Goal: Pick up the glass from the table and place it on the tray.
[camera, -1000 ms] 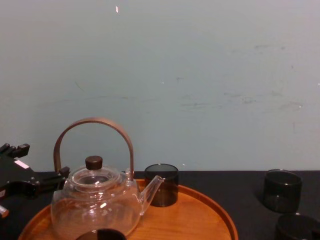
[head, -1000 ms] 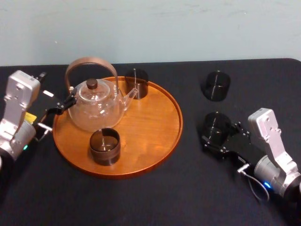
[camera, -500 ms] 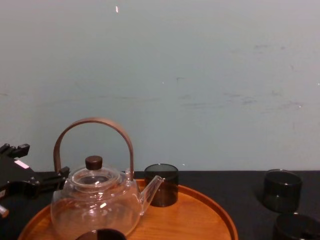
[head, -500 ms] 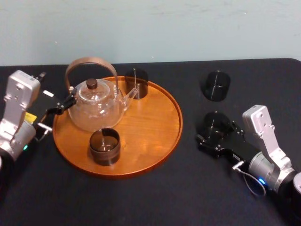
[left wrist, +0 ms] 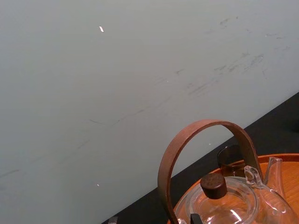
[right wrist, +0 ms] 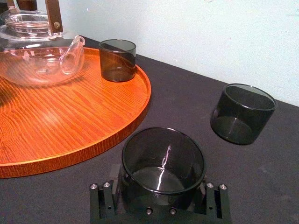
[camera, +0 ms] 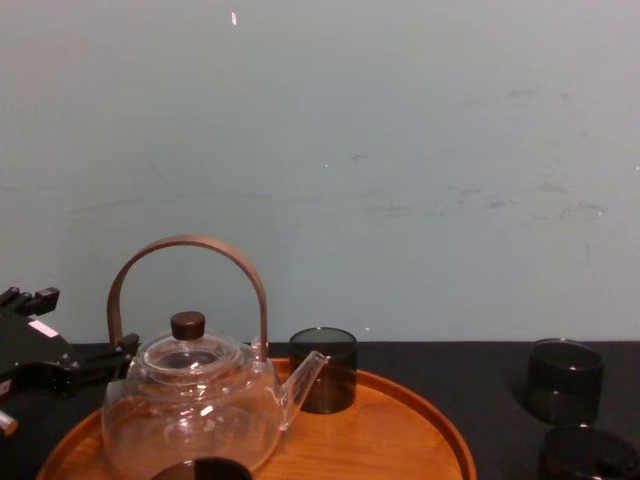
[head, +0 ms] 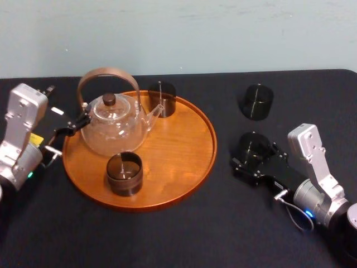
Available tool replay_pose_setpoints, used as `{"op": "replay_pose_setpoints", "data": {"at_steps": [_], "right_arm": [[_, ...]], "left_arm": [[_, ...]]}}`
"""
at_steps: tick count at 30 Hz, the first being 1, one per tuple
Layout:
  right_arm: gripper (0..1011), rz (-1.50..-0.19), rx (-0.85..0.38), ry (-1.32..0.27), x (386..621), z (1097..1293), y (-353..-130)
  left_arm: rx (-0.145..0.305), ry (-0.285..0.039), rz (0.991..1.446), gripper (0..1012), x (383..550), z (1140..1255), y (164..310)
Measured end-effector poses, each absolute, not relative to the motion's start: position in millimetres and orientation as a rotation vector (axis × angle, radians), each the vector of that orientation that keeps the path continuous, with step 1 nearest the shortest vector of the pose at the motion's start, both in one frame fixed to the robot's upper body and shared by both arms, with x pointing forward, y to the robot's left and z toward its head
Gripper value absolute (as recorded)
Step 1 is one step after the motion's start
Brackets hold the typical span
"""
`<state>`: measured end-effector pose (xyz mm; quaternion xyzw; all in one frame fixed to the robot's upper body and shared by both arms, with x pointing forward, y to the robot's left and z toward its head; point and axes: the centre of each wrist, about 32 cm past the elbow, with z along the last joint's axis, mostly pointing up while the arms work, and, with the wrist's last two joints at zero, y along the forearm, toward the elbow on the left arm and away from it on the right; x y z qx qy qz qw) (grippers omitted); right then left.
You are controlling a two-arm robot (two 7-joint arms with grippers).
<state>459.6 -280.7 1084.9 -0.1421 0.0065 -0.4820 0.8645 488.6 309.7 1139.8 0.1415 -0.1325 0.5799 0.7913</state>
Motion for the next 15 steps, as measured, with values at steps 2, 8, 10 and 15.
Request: {"op": "replay_pose_setpoints", "data": {"at_steps": [2, 8, 10, 15], "right_arm": [[948, -1.010, -0.298, 0.014, 459.6, 1084.9, -280.7], [916, -1.010, -0.298, 0.013, 459.5, 1085.1, -280.5], [916, -1.010, -0.299, 0.014, 459.4, 1085.1, -280.5], [916, -1.005, -0.300, 0.017, 459.5, 1086.0, -281.1]], "left_arm": [[0.304, -0.285, 1.248, 1009, 488.6, 1139.8, 309.7], [0.304, -0.285, 1.248, 1009, 488.6, 1139.8, 309.7], [0.304, -0.285, 1.248, 1009, 488.6, 1139.8, 309.7], [0.304, -0.285, 1.248, 1010, 488.6, 1139.8, 309.7]]}}
